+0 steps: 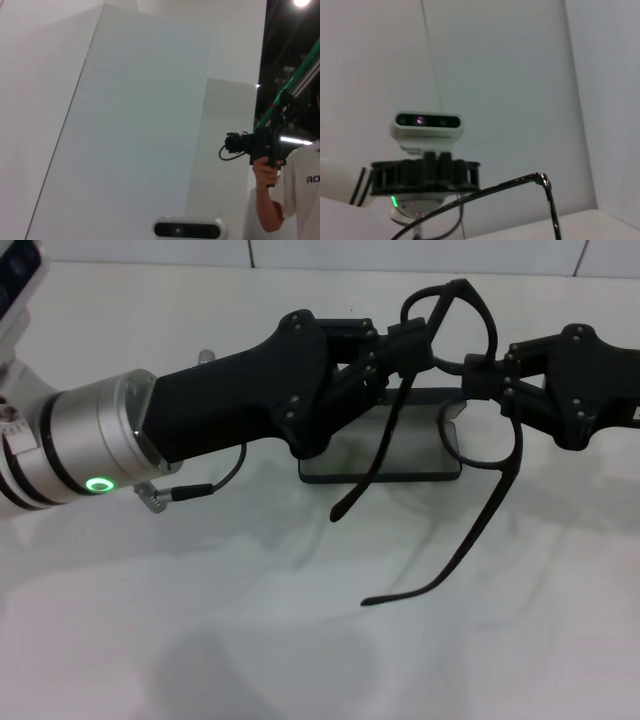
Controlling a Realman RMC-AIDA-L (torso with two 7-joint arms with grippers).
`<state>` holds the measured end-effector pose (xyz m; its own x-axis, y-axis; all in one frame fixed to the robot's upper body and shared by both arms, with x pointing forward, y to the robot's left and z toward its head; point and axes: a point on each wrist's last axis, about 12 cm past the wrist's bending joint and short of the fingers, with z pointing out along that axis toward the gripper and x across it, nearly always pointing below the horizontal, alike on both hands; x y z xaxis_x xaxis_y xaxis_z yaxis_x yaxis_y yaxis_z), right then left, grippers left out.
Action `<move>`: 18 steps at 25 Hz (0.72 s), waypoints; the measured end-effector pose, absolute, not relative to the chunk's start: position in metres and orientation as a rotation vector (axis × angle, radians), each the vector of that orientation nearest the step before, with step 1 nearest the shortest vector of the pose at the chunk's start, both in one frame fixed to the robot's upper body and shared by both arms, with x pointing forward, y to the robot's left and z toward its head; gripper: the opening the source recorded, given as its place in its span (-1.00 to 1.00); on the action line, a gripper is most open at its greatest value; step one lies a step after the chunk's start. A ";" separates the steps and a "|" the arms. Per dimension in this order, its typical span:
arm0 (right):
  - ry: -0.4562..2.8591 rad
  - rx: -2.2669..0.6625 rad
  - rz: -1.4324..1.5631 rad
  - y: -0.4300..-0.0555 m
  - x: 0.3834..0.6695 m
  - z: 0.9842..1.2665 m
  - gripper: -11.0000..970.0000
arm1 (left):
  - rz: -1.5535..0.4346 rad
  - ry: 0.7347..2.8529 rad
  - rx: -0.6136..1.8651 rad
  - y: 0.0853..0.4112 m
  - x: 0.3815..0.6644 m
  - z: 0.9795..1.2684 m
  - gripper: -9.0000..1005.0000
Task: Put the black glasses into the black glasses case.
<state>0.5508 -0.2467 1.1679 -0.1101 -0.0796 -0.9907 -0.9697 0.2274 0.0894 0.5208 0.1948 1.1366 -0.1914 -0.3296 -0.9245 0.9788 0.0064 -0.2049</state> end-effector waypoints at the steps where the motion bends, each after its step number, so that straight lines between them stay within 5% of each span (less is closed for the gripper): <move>1: 1.441 -1.058 1.073 -0.246 0.550 1.169 -0.82 | -1.460 1.116 0.828 0.195 0.521 1.137 -0.89; 18: 1.362 -1.073 1.144 -0.242 0.545 1.173 -0.83 | -1.466 1.124 0.845 0.190 0.520 1.132 -0.89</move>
<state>0.5450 -0.2418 1.1729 -0.0893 -0.0213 -0.9958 -0.9845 0.1534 0.0850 0.5198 0.1896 1.1325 -0.1949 -0.3138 -0.9292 0.9789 -0.0025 -0.2045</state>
